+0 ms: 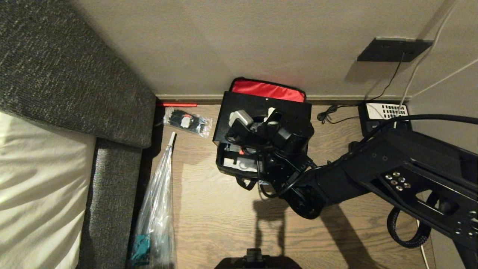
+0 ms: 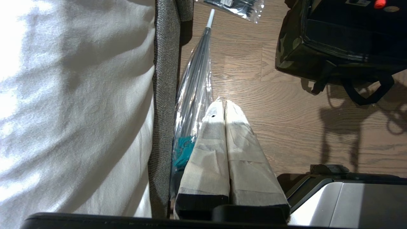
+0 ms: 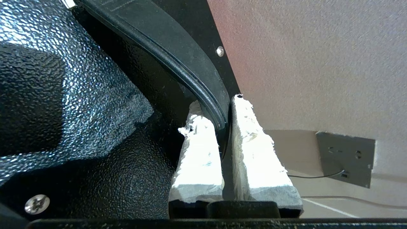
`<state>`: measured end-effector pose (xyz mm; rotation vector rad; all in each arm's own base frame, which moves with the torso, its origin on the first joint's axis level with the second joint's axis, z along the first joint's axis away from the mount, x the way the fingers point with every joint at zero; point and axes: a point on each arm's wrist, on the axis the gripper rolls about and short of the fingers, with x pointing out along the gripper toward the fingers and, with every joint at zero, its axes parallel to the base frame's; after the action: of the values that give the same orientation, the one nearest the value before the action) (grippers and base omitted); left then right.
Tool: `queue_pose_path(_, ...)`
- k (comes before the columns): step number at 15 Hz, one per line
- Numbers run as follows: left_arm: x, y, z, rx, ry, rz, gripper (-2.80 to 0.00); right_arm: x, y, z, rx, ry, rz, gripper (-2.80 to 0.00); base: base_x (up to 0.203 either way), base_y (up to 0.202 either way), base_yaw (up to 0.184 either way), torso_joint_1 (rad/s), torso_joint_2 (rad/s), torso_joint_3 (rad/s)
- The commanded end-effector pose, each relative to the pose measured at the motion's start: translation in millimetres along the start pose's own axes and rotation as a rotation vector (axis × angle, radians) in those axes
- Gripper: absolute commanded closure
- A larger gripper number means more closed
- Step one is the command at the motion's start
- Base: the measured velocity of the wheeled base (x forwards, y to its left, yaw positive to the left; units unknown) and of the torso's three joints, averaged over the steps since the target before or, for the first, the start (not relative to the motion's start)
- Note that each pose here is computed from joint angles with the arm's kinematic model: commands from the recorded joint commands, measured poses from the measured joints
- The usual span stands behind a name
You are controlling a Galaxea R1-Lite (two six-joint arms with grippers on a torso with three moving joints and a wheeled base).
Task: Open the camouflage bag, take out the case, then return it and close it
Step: Lift the black box, then release the handle
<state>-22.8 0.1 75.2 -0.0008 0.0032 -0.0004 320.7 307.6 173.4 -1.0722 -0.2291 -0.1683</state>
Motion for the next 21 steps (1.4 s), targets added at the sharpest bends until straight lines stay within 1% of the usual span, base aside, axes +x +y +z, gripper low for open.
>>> queue_pose_path(1, 0.0, 0.0, 0.0, -0.001, 0.0, 0.0, 0.0, 0.2, -8.9, 1.0, 0.002, 0.003, -0.01, 0.0, 0.0, 0.0, 0.0, 0.0, 0.0, 0.0)
queue_pose_path(3, 0.0, 0.0, 0.0, -0.001, 0.0, 0.0, 0.0, -0.5, -10.4, -1.2, -0.007, 0.009, -0.006, 0.0, 0.0, 0.0, 0.0, 0.0, 0.0, 0.0)
queue_pose_path(5, 0.0, 0.0, 0.0, -0.001, 0.0, 0.0, 0.0, -1.4, -14.5, -1.9, -0.011, 0.046, -0.011, 0.0, 0.0, 0.0, 0.0, 0.0, 0.0, 0.0)
queue_pose_path(8, 0.0, 0.0, 0.0, -0.001, 0.0, 0.0, 0.0, -2.8, -17.1, -3.3, -0.012, 0.056, -0.01, 0.0, 0.0, 0.0, 0.0, 0.0, 0.0, 0.0)
queue_pose_path(10, 0.0, 0.0, 0.0, -0.001, 0.0, 0.0, 0.0, -3.4, -20.7, -7.7, -0.022, 0.085, -0.012, 0.0, 0.0, 0.0, 0.0, 0.0, 0.0, 0.0)
queue_pose_path(15, 0.0, 0.0, 0.0, -0.001, 0.0, 0.0, 0.0, -1.2, -30.0, -13.1, -0.015, 0.099, -0.026, 0.0, 0.0, 0.0, 0.0, 0.0, 0.0, 0.0)
queue_pose_path(21, 0.0, 0.0, 0.0, -0.001, 0.0, 0.0, 0.0, 3.1, -44.8, -25.9, -0.012, 0.127, -0.05, 0.0, 0.0, 0.0, 0.0, 0.0, 0.0, 0.0)
